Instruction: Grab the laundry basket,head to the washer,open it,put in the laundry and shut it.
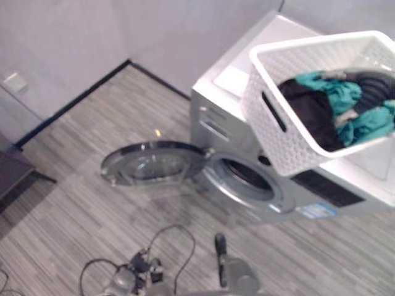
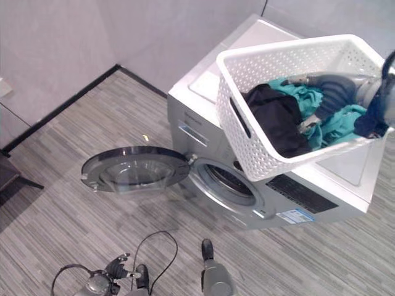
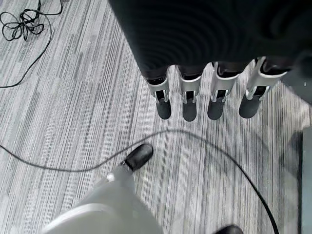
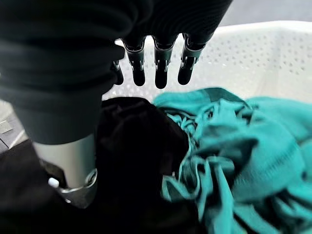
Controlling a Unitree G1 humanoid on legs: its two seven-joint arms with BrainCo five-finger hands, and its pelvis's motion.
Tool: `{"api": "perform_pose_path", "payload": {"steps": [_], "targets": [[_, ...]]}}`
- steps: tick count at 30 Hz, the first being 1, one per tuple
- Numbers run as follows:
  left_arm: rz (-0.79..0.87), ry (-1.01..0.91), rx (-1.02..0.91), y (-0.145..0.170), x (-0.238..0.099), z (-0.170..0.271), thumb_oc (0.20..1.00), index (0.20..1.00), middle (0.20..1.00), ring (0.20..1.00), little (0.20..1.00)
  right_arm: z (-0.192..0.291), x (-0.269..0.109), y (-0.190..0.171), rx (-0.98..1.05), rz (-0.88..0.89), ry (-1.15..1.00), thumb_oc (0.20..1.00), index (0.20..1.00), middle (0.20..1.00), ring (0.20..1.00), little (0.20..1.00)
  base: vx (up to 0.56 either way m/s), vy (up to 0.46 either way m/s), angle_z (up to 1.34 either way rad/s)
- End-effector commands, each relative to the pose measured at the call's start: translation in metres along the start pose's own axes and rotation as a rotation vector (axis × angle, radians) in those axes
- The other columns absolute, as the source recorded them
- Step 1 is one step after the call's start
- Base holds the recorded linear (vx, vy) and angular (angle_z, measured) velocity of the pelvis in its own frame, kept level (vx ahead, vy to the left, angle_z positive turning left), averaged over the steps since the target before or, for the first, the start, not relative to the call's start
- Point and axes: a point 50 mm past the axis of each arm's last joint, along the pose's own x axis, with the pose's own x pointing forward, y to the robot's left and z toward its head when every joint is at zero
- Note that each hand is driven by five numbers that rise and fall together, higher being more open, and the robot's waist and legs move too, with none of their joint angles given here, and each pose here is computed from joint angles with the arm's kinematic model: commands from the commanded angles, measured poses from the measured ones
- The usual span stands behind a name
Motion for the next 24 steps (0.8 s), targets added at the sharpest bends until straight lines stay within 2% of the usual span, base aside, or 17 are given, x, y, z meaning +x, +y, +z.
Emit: {"api": "perform_pose_path", "payload": {"steps": [1, 5, 12, 24], "targets": [[0.010, 0.011, 0.031, 0.008, -0.002, -0.006, 1.000, 1.000, 1.000, 1.000, 1.000, -0.011, -0.006, -0.009, -0.055, -0.030, 0.077, 1.000, 1.000, 1.000, 1.000, 1.000, 0.00, 0.012, 0.05], [0.009, 0.031, -0.003, 0.004, -0.002, -0.010, 1.000, 1.000, 1.000, 1.000, 1.000, -0.018, 0.005, 0.014, -0.055, 0.039, 0.101, 1.000, 1.000, 1.000, 1.000, 1.000, 0.00, 0.001, 0.01], [0.028, 0.041, -0.026, 0.008, -0.003, -0.012, 1.000, 1.000, 1.000, 1.000, 1.000, -0.034, 0.019, 0.047, 0.002, 0.051, 0.147, 1.000, 1.000, 1.000, 1.000, 1.000, -0.01, -0.001, 0.02], [0.074, 0.045, -0.067, 0.019, -0.004, -0.014, 1.000, 1.000, 1.000, 1.000, 1.000, -0.065, 0.028, 0.058, -0.097, 0.024, 0.328, 1.000, 1.000, 1.000, 1.000, 1.000, -0.01, -0.001, 0.04]]}}
